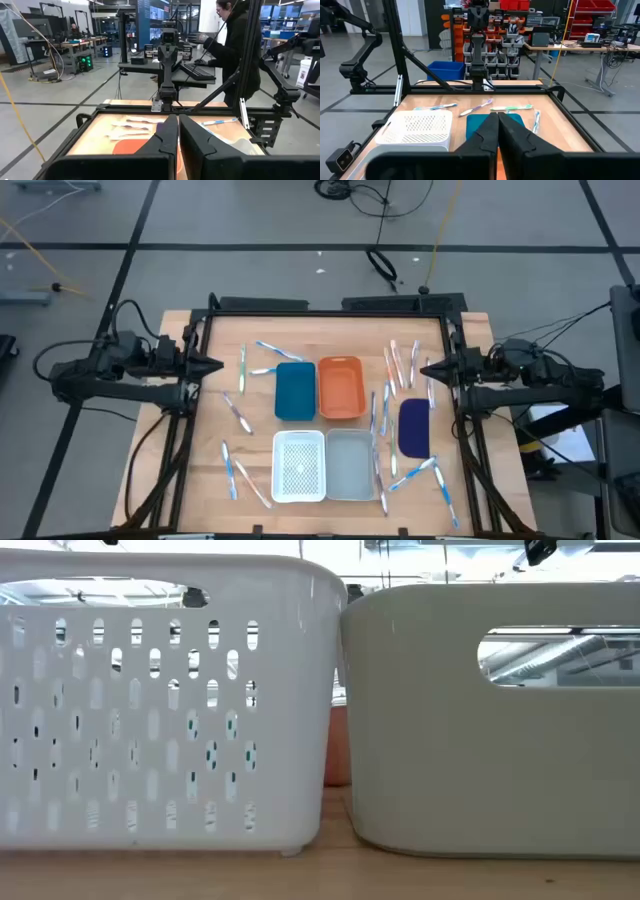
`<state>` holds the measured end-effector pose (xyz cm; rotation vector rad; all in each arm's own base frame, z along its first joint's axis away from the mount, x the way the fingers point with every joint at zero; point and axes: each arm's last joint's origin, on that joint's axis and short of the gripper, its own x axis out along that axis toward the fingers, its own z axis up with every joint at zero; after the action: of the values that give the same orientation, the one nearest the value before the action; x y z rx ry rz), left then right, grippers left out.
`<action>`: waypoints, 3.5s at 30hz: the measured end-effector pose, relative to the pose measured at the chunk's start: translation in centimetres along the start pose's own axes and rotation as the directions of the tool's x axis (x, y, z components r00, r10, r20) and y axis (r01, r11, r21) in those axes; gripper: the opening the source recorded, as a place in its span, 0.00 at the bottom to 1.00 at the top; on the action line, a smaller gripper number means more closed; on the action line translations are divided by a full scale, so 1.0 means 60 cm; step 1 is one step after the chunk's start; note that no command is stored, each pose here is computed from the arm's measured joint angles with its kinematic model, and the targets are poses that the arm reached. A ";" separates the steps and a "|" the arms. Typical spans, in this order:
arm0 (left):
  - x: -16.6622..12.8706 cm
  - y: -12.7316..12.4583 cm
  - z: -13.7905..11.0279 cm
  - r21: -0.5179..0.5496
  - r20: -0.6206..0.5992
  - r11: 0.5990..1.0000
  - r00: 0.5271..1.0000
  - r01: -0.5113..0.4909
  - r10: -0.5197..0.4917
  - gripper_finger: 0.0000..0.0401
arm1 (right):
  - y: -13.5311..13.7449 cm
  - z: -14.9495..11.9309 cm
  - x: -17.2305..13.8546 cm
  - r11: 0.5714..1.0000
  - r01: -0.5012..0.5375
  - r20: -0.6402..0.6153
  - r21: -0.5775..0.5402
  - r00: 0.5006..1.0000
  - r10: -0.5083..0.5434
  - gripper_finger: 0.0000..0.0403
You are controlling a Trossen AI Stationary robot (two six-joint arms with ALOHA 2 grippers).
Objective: Pick & Place Toothbrushes
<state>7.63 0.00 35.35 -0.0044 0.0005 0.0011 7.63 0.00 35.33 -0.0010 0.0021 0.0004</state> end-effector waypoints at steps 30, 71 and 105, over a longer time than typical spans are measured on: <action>0.000 0.000 0.000 0.000 0.000 1.000 1.000 0.000 0.000 0.05 | 0.000 0.000 0.000 1.000 0.000 0.000 0.000 1.000 0.000 0.01; 0.000 0.000 0.000 0.003 0.000 1.000 1.000 0.000 0.000 0.05 | -0.004 0.007 0.004 0.996 0.077 0.036 0.045 0.996 -0.078 0.01; 0.065 0.000 -0.191 -0.091 0.179 0.996 0.984 0.025 -0.008 0.05 | -0.004 -0.126 -0.006 0.975 0.046 0.172 0.216 0.982 -0.084 0.01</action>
<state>11.52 -0.02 23.89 -0.0973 -0.1790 -0.0149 7.23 -0.23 27.80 0.2120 -0.1792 -0.0654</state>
